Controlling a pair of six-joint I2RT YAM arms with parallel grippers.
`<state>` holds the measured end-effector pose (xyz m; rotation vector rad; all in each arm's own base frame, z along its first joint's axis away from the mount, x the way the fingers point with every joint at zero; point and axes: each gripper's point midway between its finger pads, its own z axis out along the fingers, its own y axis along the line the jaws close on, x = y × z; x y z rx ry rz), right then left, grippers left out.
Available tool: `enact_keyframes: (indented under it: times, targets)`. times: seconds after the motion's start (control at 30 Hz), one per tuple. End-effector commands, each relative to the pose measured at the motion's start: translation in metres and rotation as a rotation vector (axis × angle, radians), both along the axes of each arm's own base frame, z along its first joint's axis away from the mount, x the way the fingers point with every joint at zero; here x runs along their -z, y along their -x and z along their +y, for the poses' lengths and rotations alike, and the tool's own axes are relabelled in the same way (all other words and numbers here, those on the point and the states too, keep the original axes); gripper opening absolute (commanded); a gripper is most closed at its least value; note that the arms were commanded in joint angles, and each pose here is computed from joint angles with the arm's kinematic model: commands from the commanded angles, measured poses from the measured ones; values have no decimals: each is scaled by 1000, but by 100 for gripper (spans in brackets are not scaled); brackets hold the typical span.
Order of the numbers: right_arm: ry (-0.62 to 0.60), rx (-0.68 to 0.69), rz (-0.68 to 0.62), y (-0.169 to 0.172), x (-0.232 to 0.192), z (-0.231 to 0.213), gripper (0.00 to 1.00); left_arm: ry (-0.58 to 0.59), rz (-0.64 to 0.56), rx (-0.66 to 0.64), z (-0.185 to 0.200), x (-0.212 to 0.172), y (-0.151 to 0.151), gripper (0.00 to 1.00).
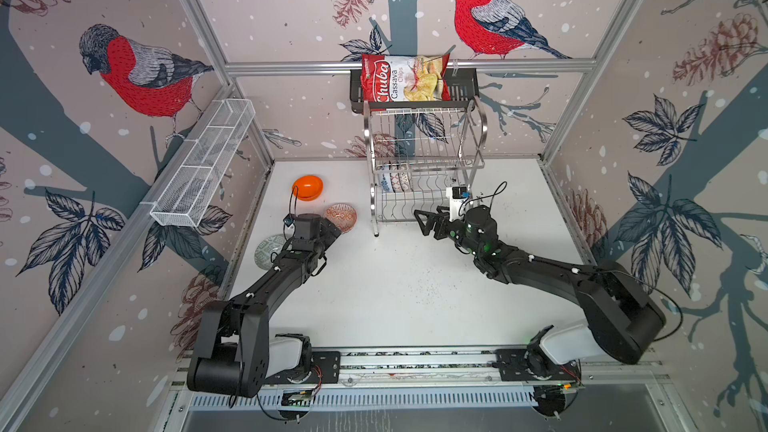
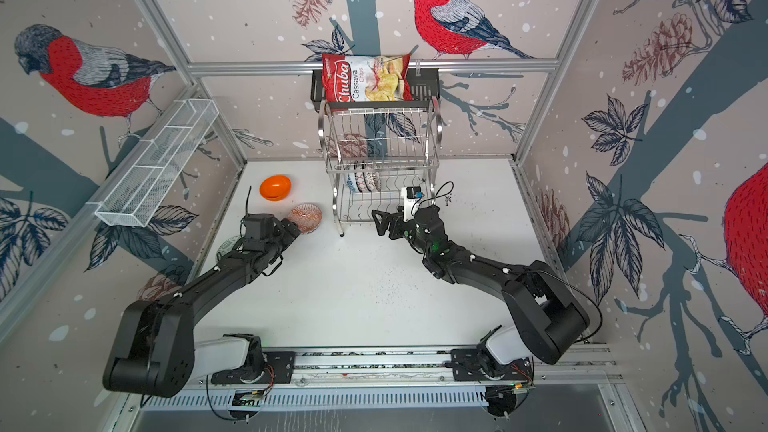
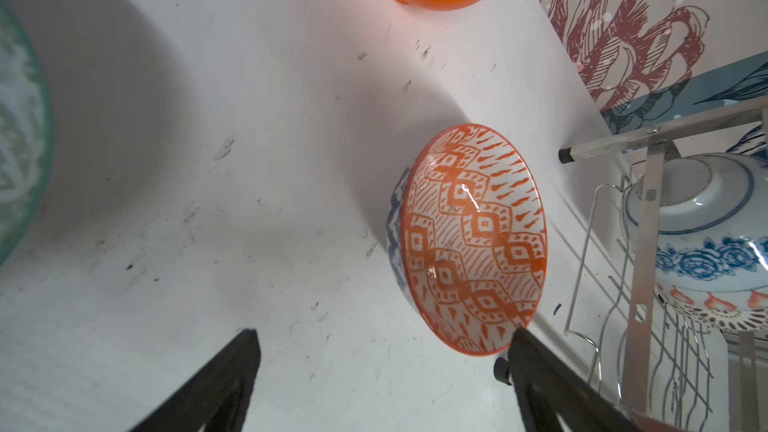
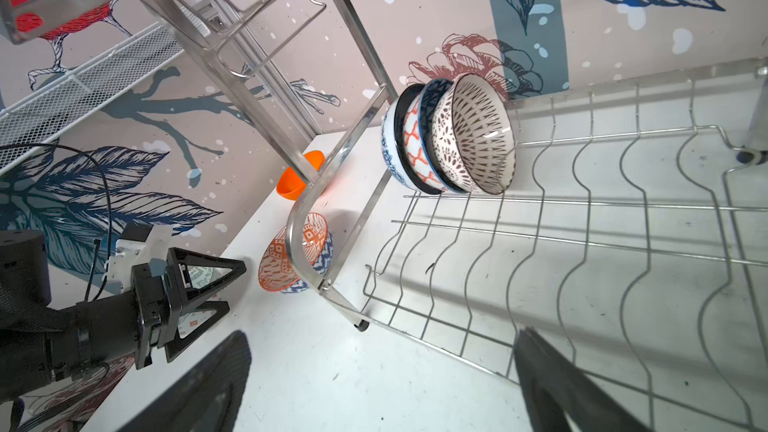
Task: Load the bowls into the dish rack
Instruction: 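Move the left gripper to the orange-patterned bowl beside the orange bowl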
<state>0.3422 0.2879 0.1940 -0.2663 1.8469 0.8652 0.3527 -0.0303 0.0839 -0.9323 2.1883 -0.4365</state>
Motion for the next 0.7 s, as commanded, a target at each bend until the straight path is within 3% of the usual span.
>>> enact_keyframes:
  times: [0.0, 0.17, 0.33, 0.43, 0.5, 0.67]
  targets:
    - [-49, -6, -18, -3, -8, 0, 100, 17, 46, 28, -5, 4, -5, 90]
    - [-52, -7, -20, -3, -8, -1, 99, -32, 108, 55, -4, 12, -13, 82]
    - [-58, 0, -29, -3, -11, -4, 100, -61, 139, 59, 0, 24, -16, 67]
    - [-65, 0, -27, -3, -11, -6, 99, -69, 155, 69, -1, 27, -20, 64]
    - [-71, 2, -27, -4, -12, -7, 99, -68, 152, 79, -2, 26, -23, 55]
    - [-89, 17, -30, -4, -15, -14, 100, -99, 168, 63, 3, 29, -30, 51]
